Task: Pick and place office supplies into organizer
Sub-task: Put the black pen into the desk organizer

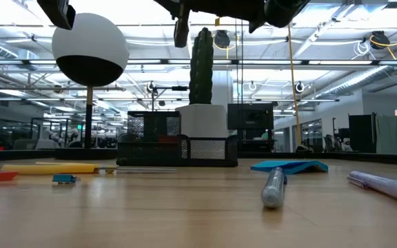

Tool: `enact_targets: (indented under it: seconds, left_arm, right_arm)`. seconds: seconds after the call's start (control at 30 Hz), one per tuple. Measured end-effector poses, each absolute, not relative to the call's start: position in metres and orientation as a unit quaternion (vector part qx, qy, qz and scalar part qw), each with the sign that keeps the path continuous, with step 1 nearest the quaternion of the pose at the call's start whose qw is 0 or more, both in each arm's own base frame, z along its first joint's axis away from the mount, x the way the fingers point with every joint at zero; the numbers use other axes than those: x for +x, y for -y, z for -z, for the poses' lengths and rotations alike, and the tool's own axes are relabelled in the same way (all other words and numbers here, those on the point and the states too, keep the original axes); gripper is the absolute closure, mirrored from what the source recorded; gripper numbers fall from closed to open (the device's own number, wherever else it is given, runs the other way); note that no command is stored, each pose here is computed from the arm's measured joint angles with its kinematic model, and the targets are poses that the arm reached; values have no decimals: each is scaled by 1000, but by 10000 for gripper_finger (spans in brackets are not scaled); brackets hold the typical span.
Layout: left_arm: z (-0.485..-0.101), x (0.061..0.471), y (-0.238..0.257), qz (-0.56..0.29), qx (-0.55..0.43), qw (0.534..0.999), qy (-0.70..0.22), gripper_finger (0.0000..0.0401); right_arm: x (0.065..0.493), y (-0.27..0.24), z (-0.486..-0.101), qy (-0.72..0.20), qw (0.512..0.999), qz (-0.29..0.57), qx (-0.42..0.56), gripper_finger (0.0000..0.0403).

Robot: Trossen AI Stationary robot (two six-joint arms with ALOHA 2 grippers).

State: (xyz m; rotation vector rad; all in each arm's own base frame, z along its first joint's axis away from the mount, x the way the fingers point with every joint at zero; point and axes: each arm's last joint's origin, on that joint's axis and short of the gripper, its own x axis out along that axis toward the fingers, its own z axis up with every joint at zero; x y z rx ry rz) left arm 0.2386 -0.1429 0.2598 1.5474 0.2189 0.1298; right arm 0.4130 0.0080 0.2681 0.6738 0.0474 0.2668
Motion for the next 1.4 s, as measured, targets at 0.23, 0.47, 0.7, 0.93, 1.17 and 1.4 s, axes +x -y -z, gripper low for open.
enact_targets:
  seconds: [0.23, 0.47, 0.7, 0.93, 1.17, 1.4]
  left_arm:
    - [-263, 238, 144, -74, 665, 738, -87, 278]
    - [-270, 232, 150, -109, 623, 771, -75, 227]
    - [-274, 223, 159, -132, 595, 789, -74, 181]
    - [-278, 214, 168, -144, 567, 808, -67, 165]
    - [-285, 210, 169, -179, 524, 831, -62, 167]
    - [-287, 211, 167, -186, 503, 842, -55, 174]
  right_arm:
    - [413, -9, -269, -19, 942, -136, 306, 341]
    - [412, -9, -272, -12, 942, -153, 298, 343]
    - [412, -11, -271, -16, 944, -166, 286, 347]
    - [410, -12, -274, -11, 944, -192, 269, 353]
    - [403, -13, -289, 16, 951, -202, 232, 372]
    - [397, -18, -300, 30, 955, -211, 208, 372]
